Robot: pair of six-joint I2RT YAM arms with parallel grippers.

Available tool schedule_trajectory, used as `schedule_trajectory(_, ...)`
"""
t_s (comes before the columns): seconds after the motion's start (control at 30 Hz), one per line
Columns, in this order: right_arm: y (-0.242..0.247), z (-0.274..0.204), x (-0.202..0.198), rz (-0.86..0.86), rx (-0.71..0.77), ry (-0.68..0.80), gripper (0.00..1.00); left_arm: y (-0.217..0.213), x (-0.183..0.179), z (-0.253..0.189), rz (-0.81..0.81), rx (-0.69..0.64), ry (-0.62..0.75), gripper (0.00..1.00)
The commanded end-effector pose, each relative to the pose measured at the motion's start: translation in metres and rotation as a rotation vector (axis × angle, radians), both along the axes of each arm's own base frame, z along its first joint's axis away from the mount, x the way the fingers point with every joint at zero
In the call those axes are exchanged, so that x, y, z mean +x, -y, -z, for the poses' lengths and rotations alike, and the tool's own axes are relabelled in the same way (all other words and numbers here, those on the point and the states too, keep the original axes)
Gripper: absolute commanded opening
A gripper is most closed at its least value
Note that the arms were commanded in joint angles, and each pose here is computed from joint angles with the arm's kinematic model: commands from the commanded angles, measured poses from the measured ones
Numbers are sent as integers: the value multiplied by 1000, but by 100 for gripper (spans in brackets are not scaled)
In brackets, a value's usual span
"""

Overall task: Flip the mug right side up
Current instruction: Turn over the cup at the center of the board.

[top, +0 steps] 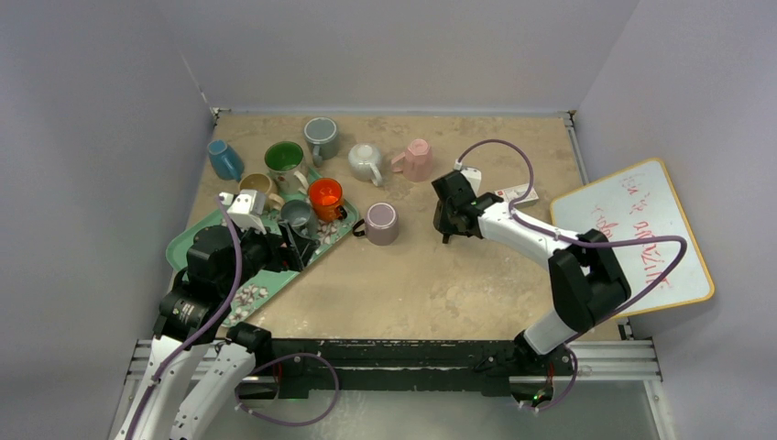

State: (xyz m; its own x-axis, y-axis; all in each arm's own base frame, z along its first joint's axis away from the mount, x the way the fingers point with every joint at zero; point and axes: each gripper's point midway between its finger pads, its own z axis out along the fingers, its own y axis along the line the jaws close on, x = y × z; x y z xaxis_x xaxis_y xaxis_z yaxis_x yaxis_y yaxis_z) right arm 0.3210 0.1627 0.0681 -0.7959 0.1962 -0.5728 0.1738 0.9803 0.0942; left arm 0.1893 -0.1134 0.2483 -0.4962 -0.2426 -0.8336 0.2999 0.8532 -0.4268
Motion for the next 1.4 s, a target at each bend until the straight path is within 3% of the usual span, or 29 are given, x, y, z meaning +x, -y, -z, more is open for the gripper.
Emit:
schedule_trajectory(0.0, 2, -9, 13, 42, -17, 37, 28, 0, 1, -3, 11, 10, 23, 87)
schedule_trajectory(0.33, 1, -1, 16, 45, -22, 28, 28, 0, 0, -4, 11, 8, 28, 87)
schedule_trajectory(0.67, 5, -8, 17, 35, -14, 88, 0, 0, 1, -4, 8, 9, 27, 87)
schedule_trajectory(1.37, 0, -72, -36, -34, 350, 344, 0, -2, 5, 0, -17, 12, 1, 87)
